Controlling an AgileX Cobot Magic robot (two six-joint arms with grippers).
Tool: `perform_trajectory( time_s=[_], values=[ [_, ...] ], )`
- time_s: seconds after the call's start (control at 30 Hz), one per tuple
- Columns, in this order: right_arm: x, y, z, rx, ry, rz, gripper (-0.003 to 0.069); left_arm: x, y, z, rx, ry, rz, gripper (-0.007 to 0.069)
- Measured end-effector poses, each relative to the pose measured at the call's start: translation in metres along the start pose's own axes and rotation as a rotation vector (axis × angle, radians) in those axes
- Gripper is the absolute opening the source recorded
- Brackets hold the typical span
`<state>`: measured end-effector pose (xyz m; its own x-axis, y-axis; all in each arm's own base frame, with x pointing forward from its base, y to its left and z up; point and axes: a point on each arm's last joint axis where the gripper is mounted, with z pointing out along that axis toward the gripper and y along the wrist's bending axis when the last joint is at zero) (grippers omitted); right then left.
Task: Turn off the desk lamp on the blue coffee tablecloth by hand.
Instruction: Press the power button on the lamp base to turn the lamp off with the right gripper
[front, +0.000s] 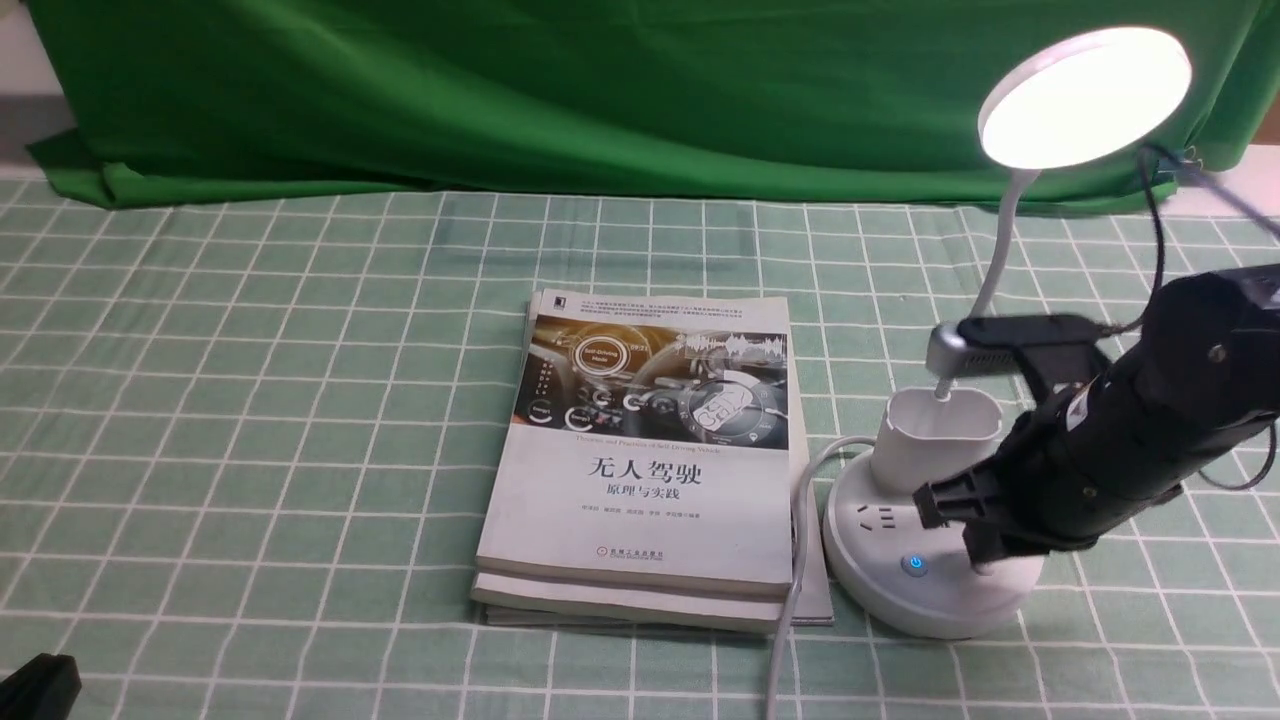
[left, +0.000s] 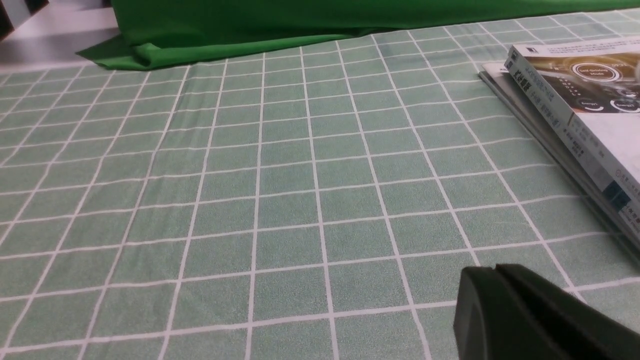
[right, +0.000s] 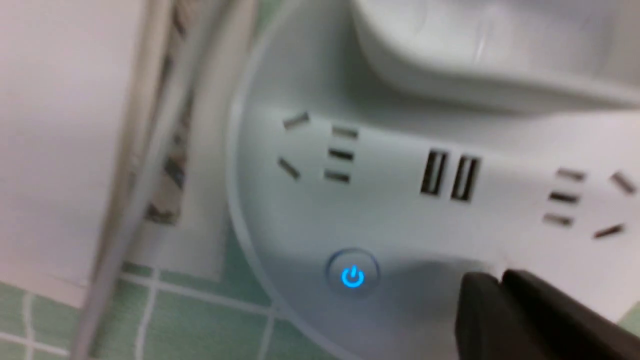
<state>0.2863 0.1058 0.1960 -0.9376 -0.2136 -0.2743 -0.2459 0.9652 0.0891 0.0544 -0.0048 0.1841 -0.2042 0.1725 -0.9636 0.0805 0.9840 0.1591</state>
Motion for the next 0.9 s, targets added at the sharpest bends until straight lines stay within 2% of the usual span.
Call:
perform_trajectory(
  time_s=[0.5, 0.9],
  values=[
    [-0.004, -0.002, 0.019, 0.010, 0.014, -0.003, 0.0047, 0.000, 0.000, 0.000, 0.000, 0.000, 0.000, 0.0000],
    [-0.003, 0.000, -0.006, 0.004, -0.051, -0.010, 0.0047, 0.000, 0.000, 0.000, 0.000, 0.000, 0.000, 0.0000]
  ],
)
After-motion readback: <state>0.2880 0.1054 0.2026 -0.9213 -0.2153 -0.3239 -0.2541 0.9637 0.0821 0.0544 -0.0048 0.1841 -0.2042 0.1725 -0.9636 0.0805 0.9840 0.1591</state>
